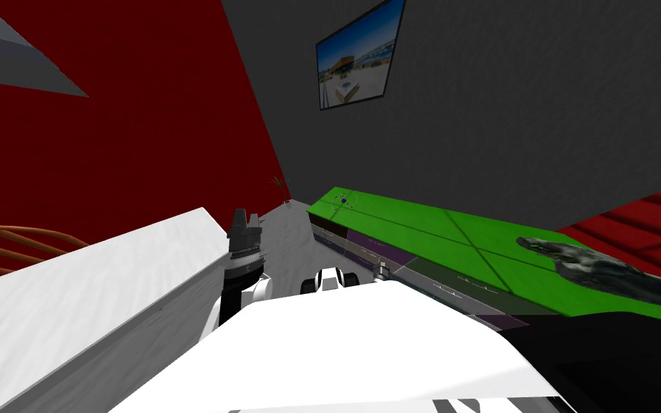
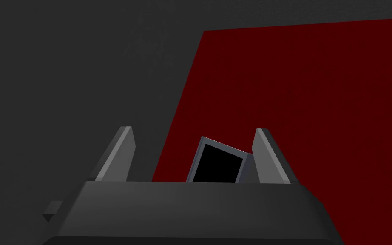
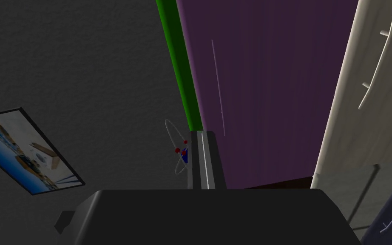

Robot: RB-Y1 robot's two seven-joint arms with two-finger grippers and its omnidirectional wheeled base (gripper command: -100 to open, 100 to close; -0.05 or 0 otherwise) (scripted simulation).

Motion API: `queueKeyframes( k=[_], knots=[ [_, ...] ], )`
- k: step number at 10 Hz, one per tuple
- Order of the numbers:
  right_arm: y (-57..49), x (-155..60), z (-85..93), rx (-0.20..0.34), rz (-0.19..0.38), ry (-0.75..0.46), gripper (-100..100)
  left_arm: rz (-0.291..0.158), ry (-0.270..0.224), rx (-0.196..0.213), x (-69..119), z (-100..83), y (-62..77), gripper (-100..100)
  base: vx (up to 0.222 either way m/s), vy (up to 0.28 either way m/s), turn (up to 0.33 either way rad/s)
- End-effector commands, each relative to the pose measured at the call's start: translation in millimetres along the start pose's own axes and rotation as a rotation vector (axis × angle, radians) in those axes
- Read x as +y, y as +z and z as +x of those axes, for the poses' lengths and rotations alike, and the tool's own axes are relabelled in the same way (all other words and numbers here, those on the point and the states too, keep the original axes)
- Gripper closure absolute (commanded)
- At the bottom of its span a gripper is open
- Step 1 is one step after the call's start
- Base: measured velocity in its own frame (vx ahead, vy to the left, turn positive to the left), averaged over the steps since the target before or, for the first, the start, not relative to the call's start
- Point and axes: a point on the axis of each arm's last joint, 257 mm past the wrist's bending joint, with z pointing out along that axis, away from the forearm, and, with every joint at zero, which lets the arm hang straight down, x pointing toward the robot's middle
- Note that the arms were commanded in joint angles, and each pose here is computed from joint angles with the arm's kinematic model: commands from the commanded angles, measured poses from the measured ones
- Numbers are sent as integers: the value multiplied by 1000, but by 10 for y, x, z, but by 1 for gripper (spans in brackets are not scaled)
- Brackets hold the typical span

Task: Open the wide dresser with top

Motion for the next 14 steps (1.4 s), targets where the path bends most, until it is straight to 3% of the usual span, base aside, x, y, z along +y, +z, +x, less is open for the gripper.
queueKeyframes(
  k=[1,4,7,8,9,10,11,14],
  knots=[
    [51,-3,49,7,4,0,-100,0,0,0,1,-1,-1,0,124,-101,42],
    [130,-10,126,18,11,0,-100,0,1,0,1,-1,-1,0,135,-118,38],
    [132,-17,66,58,17,6,-100,0,0,0,0,0,0,0,28,-93,150],
    [129,-13,74,47,16,7,-100,0,0,0,0,-1,0,0,-9,-55,43],
    [128,-16,90,34,14,3,100,0,0,0,1,-1,-1,0,0,34,-216],
    [124,-7,75,40,12,4,100,0,0,0,1,-1,-1,0,0,32,-46],
    [41,8,0,26,5,3,100,0,0,0,0,0,0,0,-84,71,-32],
    [-59,-13,-116,8,7,6,100,0,0,0,0,0,0,0,-138,87,-42]
  ],
)
